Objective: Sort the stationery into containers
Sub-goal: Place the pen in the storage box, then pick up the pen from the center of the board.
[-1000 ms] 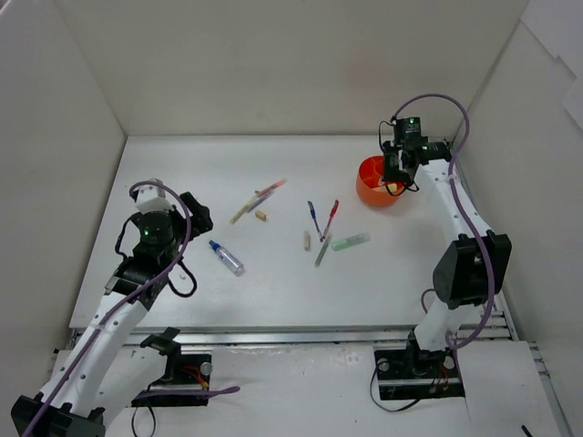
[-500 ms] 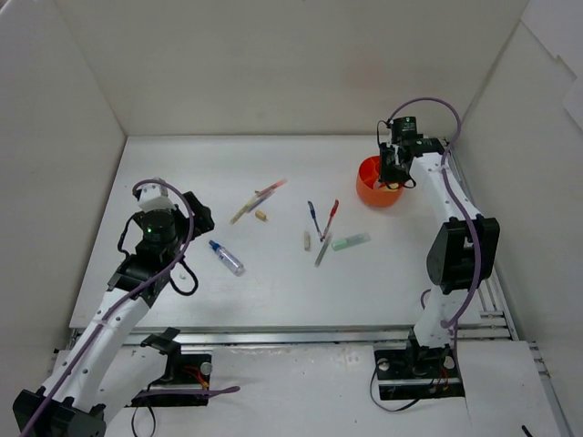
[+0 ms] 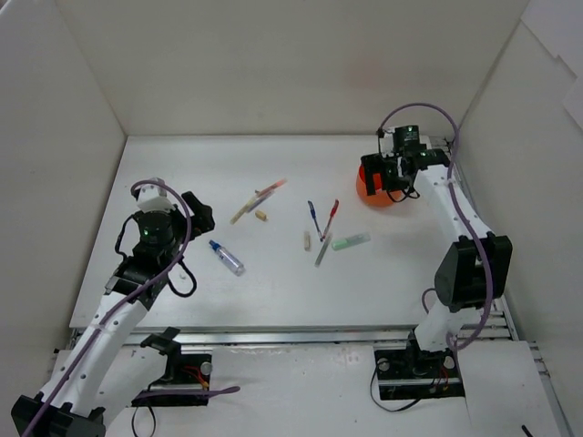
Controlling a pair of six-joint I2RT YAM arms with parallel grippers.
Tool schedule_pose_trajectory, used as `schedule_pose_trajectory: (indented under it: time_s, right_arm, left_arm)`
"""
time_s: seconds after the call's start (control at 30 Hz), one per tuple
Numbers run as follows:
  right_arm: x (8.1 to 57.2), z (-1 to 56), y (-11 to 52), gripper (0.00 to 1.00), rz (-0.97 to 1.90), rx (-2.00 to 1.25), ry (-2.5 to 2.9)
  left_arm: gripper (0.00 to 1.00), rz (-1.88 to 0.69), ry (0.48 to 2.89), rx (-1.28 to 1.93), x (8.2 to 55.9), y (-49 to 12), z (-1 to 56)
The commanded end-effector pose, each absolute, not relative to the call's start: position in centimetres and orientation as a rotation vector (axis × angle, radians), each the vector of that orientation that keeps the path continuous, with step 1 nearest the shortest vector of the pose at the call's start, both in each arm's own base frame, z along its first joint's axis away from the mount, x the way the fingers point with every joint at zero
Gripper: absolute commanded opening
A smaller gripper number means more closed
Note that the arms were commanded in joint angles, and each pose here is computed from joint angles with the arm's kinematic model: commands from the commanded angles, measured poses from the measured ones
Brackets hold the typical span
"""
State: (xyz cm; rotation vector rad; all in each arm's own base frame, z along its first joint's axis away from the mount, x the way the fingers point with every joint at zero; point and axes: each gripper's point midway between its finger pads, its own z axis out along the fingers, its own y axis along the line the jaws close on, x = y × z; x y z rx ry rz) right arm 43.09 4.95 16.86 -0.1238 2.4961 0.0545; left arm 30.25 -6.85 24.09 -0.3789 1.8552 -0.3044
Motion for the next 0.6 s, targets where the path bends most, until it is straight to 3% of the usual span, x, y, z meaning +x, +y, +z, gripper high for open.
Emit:
schedule_pose_trajectory:
  time_s: [0.0, 0.1, 0.3, 0.57]
  right_arm:
    - [40.2, 18.8, 7.8, 0.98, -0.01, -0.725, 2.348]
    - [37.6, 15.1, 9.4, 0.98, -0.011, -1.012, 2.354]
    - [34.8, 10.0, 11.6, 0.98, 0.07, -1.123, 2.468]
    - [35.4, 6.8, 11.4, 0.98, -0.136, -1.264, 2.518]
  left_arm:
    - [0.99, -0.369, 1.767, -0.343, 30.8, -7.7, 26.9]
    - [0.99, -0.389, 1.774, -0.321, 30.8, -8.1, 26.6]
    - [0.99, -0.395, 1.773, -0.317, 30.9, -8.3, 26.4]
    - [0.99, -0.378, 1.785, -0.321, 31.1, -8.1, 26.0]
